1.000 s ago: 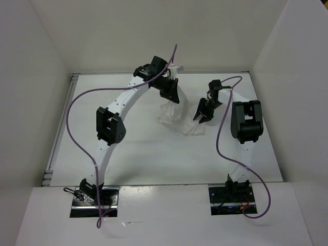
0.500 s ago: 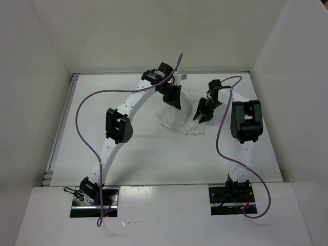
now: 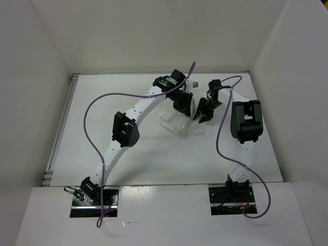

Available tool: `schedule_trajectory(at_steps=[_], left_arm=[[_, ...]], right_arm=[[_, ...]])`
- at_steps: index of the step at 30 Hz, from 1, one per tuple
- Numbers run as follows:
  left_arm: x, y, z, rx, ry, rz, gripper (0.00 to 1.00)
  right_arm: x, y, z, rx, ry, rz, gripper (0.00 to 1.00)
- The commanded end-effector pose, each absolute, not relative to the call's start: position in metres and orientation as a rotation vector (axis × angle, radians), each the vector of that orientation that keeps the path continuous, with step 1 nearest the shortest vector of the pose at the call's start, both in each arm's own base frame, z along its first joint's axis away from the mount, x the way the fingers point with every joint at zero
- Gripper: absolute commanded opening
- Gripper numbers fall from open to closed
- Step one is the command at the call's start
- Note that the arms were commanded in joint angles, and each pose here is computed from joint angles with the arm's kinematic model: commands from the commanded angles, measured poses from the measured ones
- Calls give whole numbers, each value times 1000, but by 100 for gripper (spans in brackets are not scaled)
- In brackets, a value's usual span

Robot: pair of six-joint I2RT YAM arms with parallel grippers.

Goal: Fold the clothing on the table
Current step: Fold the skirt

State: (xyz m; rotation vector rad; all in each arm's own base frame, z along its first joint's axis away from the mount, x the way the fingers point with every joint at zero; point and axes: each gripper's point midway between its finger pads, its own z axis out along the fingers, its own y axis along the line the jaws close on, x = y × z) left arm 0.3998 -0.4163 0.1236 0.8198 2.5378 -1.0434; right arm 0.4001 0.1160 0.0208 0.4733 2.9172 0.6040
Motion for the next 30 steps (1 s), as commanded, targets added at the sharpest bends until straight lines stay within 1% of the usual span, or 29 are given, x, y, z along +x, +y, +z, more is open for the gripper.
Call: schedule_trajectory(at_steps=[1,2,3,4,5,6,7,8,10,11,13,16,19,21,22,23,25,28,29,30], left_arm=[[401,-422,112,799,2559,-1006,21],[401,-424,105,802,2568,-1016,25],[401,-425,103,806,2567,-1028,34],[395,-430,99,824,2575,-1053,48],[393,-433,94,821,2584,-1085,51],[394,-439,102,836,2544,-1126,56],[389,-449,113,837,2508,-1238,61],[387,-454,120,843,2482,-1301,66],[384,-466,146,851,2394,-1428,67],[378,-472,162,872,2353,-1453,70],[372,-476,196,907,2253,-1542,74],[355,-486,221,963,2173,-1621,77],[339,-487,236,1018,2134,-1693,77],[336,-482,252,1026,2111,-1673,78],[343,-477,261,1010,2092,-1654,82],[346,-471,265,1008,2085,-1643,82],[364,-454,278,954,2072,-1580,82],[399,-425,274,851,2116,-1427,82],[406,-415,268,810,2157,-1396,82],[421,-400,264,764,2178,-1346,81]], right_arm=[[408,112,49,409,2847,562,48],[405,111,49,428,2849,550,48],[407,104,54,441,2831,529,48],[406,100,62,463,2812,532,48],[404,98,66,476,2800,517,48],[401,91,67,496,2796,499,48],[401,84,83,519,2751,504,48],[397,78,86,532,2741,489,48],[394,61,110,580,2678,445,48],[392,55,118,591,2657,423,48],[386,40,140,613,2608,345,48],[385,21,164,656,2544,260,48],[390,21,195,646,2470,279,48],[396,29,205,620,2456,345,48],[398,32,206,614,2458,365,48],[400,34,198,616,2481,378,48],[409,41,201,579,2471,435,48],[419,62,189,527,2501,523,48],[421,76,186,491,2509,591,48],[420,80,171,494,2544,625,46]])
